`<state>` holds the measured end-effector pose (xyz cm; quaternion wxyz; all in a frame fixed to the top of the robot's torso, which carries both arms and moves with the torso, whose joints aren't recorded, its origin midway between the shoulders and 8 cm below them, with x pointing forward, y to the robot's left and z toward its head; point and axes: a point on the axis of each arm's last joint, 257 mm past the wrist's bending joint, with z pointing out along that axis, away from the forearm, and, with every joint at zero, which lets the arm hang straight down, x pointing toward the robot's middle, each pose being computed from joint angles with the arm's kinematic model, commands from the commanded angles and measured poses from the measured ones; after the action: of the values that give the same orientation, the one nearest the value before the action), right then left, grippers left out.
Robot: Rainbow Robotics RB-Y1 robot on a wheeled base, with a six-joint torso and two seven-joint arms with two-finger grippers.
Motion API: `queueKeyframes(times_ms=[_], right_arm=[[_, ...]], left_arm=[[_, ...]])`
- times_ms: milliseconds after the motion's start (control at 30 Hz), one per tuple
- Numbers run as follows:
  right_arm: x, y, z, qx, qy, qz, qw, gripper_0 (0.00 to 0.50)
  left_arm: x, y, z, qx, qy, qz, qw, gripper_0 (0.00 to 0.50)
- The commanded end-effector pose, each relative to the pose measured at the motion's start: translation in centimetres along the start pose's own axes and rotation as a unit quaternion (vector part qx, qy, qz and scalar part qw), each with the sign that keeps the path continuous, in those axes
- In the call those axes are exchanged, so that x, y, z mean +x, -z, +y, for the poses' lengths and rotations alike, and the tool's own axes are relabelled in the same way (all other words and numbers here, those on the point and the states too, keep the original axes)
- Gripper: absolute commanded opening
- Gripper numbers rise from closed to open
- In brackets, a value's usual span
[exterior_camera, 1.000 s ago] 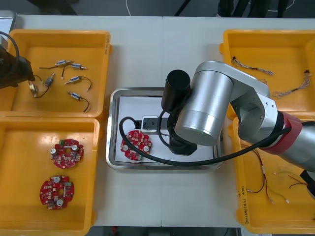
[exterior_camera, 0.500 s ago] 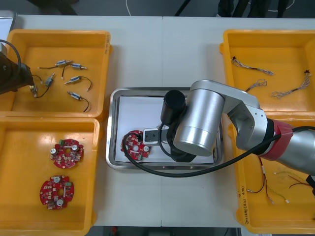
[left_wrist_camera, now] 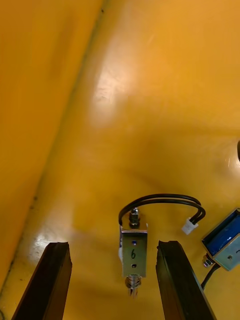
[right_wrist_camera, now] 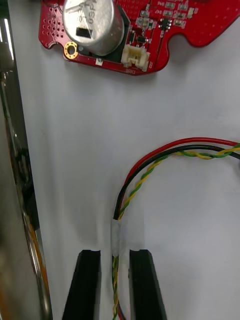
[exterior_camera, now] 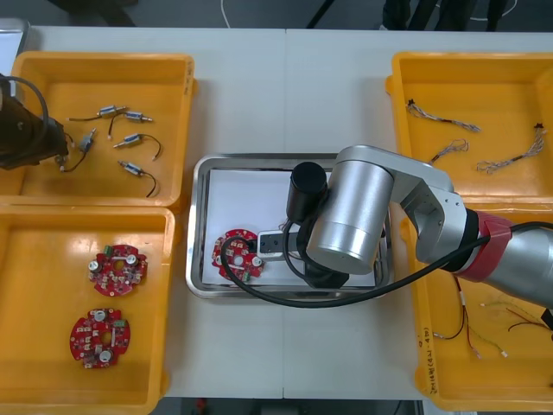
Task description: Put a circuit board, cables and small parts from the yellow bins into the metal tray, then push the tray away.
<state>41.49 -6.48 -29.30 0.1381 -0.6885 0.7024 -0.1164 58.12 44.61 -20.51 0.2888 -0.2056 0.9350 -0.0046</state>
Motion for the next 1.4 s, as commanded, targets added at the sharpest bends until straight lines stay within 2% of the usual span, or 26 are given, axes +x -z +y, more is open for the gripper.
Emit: queueKeyframes(times_ms=[33,267,433,467,500,533,567,833,933,1233,1400], right_arm=[[-0.2,1.5,-1.9,0.024,0.025,-0.006,0.999,0.5],[-0.5,2.4,-2.4,0.023,0.016,-0.013,1.0,0.5],[-0.8,4.1,-3.4,0.028,0.003,-0.025,0.999,0.5],[-0.8,4.7,-3.5,0.027,0.0,-0.025,0.999,0.5],[-0.8,5.4,-3.7,0.026,-0.004,-0.023,0.999,0.5],[-0.9,5.7,-3.7,0.024,-0.007,-0.023,0.999,0.5],[-0.8,6.4,-3.9,0.021,-0.014,-0.021,0.999,0.5],[0.2,11.1,-4.8,0.001,-0.067,-0.02,0.998,0.5],[-0.3,13.1,-6.6,0.014,-0.097,-0.054,0.994,0.5],[0.8,18.0,-11.3,0.056,-0.175,-0.123,0.975,0.5],[2.5,19.4,-13.3,0.077,-0.208,-0.134,0.966,0.5]], left_arm=[[-1.0,0.3,-2.7,0.009,-0.076,-0.013,0.997,0.5],[-0.5,-0.9,-2.7,0.008,-0.079,-0.015,0.9967,0.5],[-0.5,-1.2,-2.8,0.009,-0.079,-0.018,0.9967,0.5],[-0.5,-1.2,-2.9,0.01,-0.079,-0.018,0.9967,0.461],[-0.5,-1.2,-2.9,0.009,-0.079,-0.017,0.9967,0.298],[-0.4,-1.2,-2.8,0.009,-0.08,-0.016,0.9966,0.201],[-0.4,-1.2,-2.8,0.009,-0.08,-0.016,0.9966,0.01],[-0.2,-0.8,-2.8,0.009,-0.081,-0.007,0.9967,0.0],[-0.2,0.2,-2.9,0.013,-0.078,0.001,0.9969,0.0],[-1.2,3.8,-3.1,0.015,-0.084,0.005,0.9963,0.0],[-1.9,6.3,-3.4,0.017,-0.09,0.0,0.9957,0.001]])
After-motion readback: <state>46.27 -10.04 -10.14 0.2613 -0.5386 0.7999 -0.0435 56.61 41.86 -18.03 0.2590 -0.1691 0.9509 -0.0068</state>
